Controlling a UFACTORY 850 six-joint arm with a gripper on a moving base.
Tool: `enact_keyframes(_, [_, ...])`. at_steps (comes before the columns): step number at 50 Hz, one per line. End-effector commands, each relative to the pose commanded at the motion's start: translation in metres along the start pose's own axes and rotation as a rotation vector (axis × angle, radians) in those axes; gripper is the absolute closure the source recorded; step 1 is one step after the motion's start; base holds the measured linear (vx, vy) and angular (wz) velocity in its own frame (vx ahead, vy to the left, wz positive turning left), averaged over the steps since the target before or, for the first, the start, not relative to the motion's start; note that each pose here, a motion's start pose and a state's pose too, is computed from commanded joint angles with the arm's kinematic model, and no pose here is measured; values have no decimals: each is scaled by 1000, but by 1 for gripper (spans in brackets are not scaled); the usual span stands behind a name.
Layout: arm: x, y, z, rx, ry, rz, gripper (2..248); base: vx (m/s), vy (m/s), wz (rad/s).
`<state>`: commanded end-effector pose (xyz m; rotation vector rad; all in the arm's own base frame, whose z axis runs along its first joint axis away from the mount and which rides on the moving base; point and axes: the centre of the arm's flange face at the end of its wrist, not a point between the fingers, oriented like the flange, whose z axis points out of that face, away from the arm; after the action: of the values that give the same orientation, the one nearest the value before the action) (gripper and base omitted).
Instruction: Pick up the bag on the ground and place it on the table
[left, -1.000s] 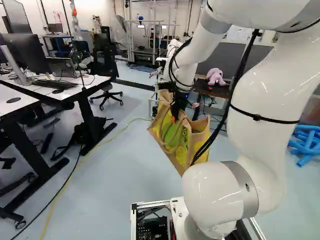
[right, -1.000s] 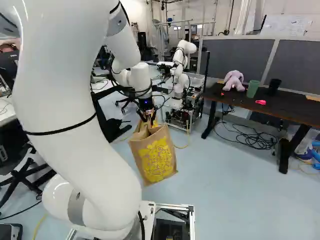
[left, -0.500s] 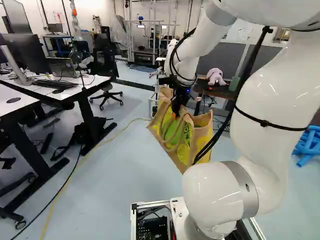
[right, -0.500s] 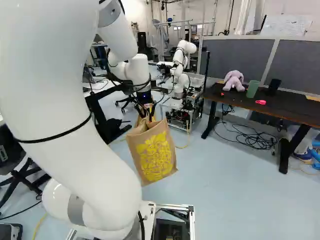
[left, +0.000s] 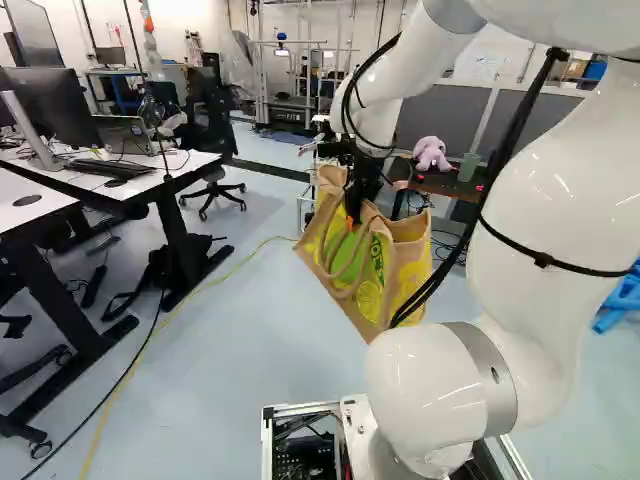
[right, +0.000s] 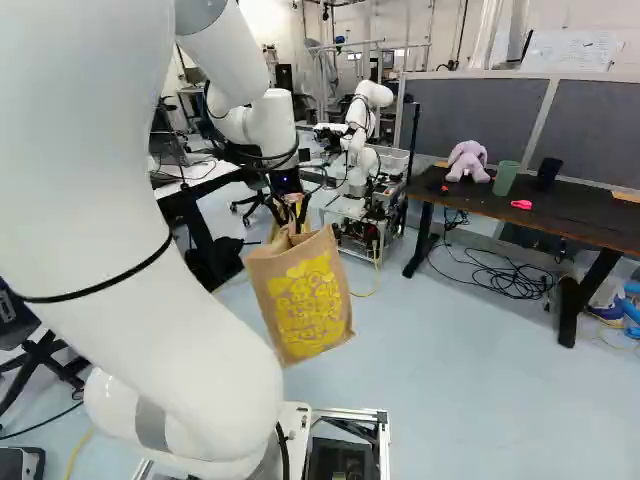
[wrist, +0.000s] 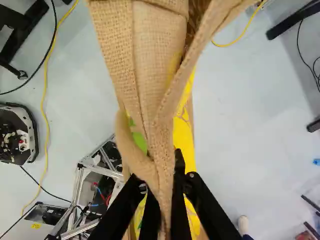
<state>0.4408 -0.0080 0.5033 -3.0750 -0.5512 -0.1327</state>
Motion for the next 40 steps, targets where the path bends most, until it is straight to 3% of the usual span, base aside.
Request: enact_keyframes(40, [-6, -6, -61, 14, -21, -7, 228, 0, 0, 0])
